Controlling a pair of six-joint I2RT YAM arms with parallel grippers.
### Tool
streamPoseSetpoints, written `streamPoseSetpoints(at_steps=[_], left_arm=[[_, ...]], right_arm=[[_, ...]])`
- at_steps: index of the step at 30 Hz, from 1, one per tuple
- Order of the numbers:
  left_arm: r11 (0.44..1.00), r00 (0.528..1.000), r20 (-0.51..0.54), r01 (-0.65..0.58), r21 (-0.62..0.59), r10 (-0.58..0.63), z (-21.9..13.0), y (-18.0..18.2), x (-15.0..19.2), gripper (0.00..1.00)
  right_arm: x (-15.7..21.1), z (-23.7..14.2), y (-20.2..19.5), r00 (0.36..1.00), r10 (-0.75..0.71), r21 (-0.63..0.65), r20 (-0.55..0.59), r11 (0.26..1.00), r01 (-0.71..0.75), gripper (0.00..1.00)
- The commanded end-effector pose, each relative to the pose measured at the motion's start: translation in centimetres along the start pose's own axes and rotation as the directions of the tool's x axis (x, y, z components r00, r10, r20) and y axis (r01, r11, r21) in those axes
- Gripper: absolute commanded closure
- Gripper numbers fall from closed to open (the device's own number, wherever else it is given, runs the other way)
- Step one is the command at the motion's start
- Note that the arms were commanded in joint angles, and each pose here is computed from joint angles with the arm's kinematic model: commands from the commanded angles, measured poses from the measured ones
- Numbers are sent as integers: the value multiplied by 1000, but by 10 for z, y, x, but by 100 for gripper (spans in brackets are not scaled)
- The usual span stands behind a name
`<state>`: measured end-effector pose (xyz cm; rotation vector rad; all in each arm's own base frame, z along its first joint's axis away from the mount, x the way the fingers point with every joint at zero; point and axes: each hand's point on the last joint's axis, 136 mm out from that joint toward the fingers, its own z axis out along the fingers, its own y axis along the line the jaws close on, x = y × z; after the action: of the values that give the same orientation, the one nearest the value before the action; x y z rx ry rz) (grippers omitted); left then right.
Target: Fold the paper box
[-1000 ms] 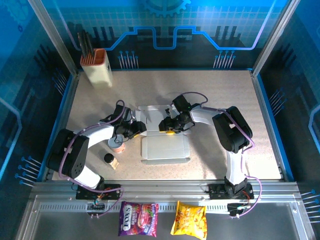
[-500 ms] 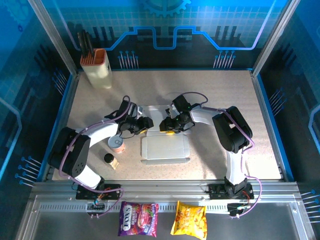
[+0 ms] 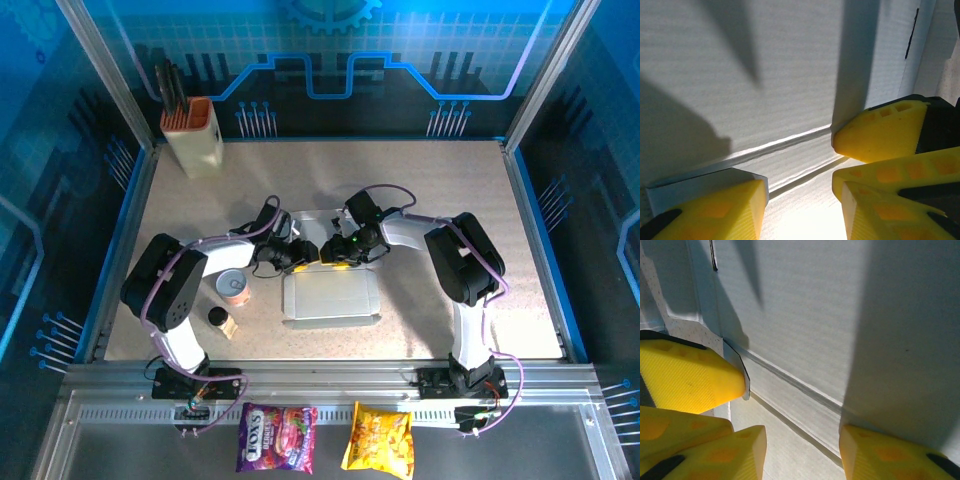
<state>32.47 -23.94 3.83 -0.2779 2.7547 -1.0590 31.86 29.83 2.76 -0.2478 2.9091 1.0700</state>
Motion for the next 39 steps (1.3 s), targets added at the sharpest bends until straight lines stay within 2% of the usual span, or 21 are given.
streamPoseSetpoints(at_steps=[1, 11, 23, 32, 39], left_arm=[[1000, 999, -38, 14, -13, -14, 12, 7, 9, 54], [999, 996, -80, 35, -17, -37, 28, 24, 36, 54], [1000, 995, -94, 26, 0, -25, 12, 16, 75, 53], [999, 999, 8, -37, 18, 37, -29, -18, 42, 48], [998, 993, 106, -61, 10, 59, -70, -26, 7, 46]], right_arm=[[11, 9, -8, 1000, 11, 22, -29, 1000, -11, 55], [28, 8, -18, 999, 33, 35, -32, 999, -32, 57], [57, -12, -22, 1000, 17, 66, -26, 998, -15, 58], [22, -42, 21, 998, -40, -16, 43, 999, 41, 58], [-17, -48, 27, 996, -52, -26, 66, 998, 54, 58]])
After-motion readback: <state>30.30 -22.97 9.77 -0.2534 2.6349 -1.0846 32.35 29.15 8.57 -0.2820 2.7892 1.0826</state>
